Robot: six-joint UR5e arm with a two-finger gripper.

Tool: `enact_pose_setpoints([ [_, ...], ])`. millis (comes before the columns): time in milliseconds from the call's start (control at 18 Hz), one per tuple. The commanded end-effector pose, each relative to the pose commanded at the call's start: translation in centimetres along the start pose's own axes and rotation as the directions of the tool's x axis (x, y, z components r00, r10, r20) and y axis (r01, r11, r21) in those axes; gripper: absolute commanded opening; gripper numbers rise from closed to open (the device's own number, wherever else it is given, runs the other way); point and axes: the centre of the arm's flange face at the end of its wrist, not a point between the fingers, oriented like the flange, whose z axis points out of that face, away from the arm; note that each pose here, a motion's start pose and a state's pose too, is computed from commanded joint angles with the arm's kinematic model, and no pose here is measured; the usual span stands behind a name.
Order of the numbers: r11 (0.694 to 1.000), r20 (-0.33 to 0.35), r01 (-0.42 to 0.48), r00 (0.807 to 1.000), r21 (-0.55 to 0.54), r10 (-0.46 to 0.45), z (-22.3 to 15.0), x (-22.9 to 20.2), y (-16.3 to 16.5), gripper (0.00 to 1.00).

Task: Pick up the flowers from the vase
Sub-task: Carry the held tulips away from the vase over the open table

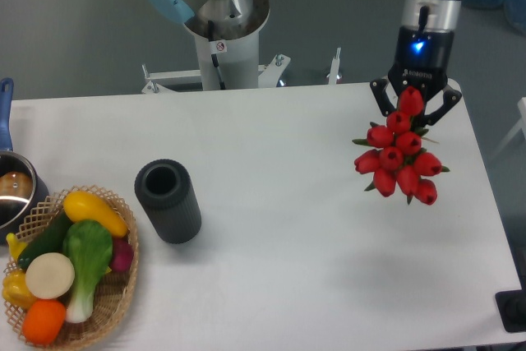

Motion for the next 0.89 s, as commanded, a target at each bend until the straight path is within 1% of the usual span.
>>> enact_pose_setpoints([
  [56, 0.997, -0.016, -0.020, 1.000, -0.068, 0.019, 0.6, -0.2, -0.9, 0.02],
  [167, 0.984, -0.066, -0.057, 0.997, -0.169, 0.047, 1.0, 0.4, -2.9, 0.02],
  [222, 0.966, -0.103, -0.081, 0.993, -0.245, 0.057, 1.4, 0.6, -3.3, 0.02],
  [278, 0.952, -0.127, -0.104, 0.989, -0.288, 0.070, 2.1, 0.9, -3.8, 0.02],
  [389, 0.937, -0.152, -0.118, 0.986, -0.329, 0.071, 2.7, 0.8, -4.0, 0.01],
  [500, 0.926, -0.159, -0.136, 0.984, -0.353, 0.084, 3.2, 0.6, -4.8, 0.01],
  [556, 0.922, -0.174, -0.143, 0.981, -0.359, 0.085, 3.8, 0.4, -5.0, 0.00],
  [611, 0.918, -0.192, -0.146, 0.978, -0.369, 0.078, 4.1, 0.0, -5.0, 0.00],
  [667, 0.912, -0.227, -0.155, 0.971, -0.379, 0.071, 5.0, -0.5, -5.2, 0.00],
  [778, 0.894, -0.293, -0.192, 0.953, -0.405, 0.072, 6.8, -1.3, -6.6, 0.00],
  [889, 0.892, -0.304, -0.163, 0.952, -0.421, 0.030, 8.2, -2.1, -7.3, 0.00],
])
